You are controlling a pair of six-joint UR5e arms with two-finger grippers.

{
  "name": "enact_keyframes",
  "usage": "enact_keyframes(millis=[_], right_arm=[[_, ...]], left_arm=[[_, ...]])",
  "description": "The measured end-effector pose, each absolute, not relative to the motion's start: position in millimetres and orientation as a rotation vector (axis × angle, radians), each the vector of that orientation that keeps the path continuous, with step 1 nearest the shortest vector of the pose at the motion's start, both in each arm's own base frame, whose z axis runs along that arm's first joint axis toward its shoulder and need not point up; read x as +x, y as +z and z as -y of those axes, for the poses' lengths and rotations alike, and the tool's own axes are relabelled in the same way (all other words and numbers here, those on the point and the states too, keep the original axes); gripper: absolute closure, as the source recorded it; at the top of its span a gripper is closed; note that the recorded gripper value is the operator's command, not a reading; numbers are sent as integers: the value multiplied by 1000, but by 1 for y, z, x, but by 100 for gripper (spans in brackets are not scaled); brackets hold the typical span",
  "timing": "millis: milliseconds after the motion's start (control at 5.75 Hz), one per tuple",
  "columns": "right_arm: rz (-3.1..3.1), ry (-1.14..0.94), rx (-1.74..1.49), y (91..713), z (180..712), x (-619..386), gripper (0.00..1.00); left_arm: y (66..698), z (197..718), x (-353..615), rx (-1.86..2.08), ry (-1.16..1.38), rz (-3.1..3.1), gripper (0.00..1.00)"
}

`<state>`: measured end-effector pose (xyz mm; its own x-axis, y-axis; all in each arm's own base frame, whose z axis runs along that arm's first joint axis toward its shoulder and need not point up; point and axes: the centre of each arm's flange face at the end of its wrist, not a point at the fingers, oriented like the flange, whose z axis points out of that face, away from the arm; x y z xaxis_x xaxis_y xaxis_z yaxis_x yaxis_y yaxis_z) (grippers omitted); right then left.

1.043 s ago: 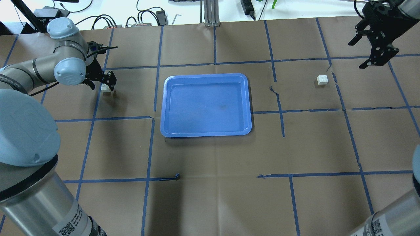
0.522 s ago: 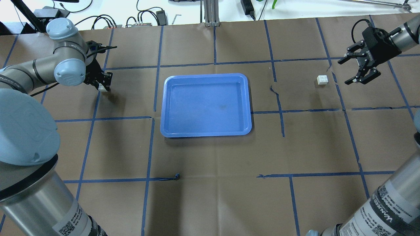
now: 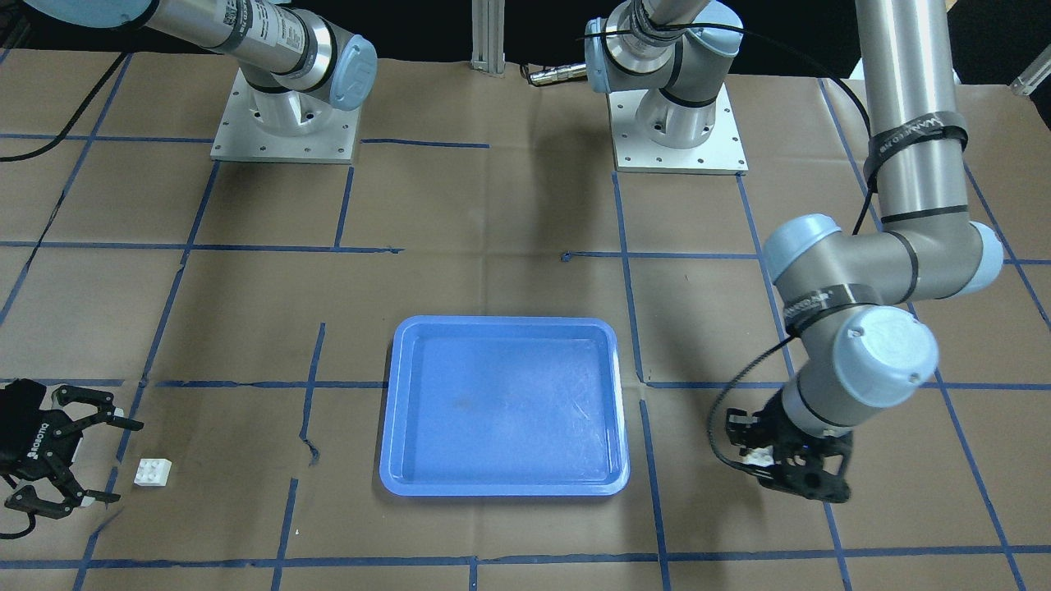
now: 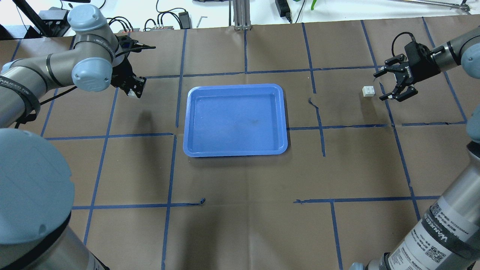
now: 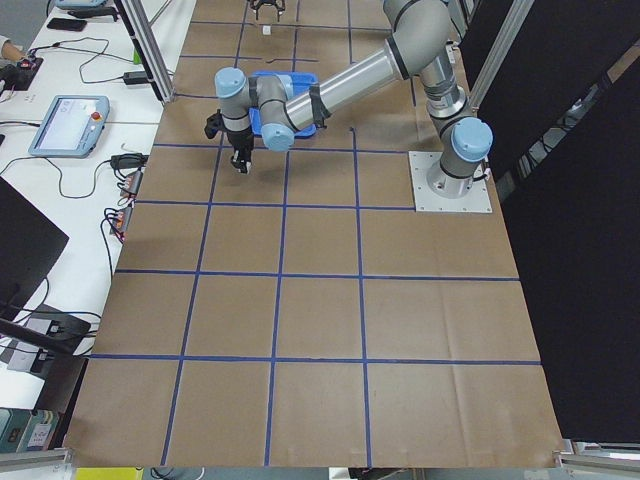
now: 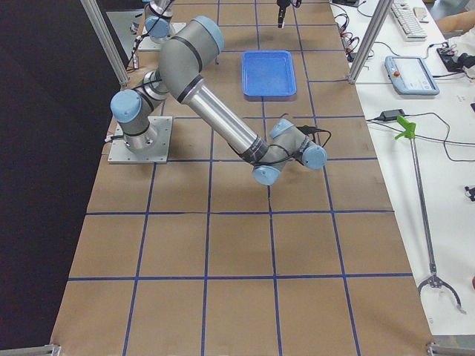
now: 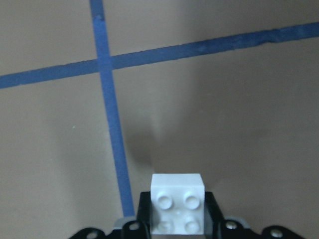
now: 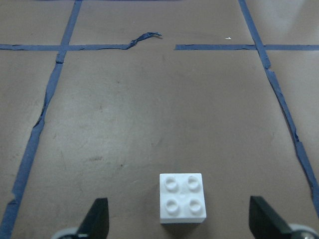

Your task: Assemble white blocks and place on blue tray

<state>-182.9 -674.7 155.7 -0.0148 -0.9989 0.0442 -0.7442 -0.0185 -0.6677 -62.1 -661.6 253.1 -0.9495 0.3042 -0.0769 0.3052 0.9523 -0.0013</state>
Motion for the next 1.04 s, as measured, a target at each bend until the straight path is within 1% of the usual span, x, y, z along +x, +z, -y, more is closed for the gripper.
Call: enact_keyframes(millis=[174, 348, 522, 696, 1043], right_arm=[[-1809, -765, -1810, 146, 675, -181, 0], [-1809, -778, -1809, 143, 675, -180, 3], [-1805, -780, -1811, 142, 675, -178, 18], [-1799, -780, -1815, 141, 675, -176, 30], [-1795, -781, -1820, 141, 675, -176, 58]], left_arm=[[268, 637, -137, 649, -34, -2997, 92], [265, 609, -202, 851, -25, -2950, 92], [256, 584, -252, 1059, -9, -2883, 92], [248, 566, -286, 1224, 8, -2819, 92], [236, 556, -308, 1727, 43, -2555, 92]])
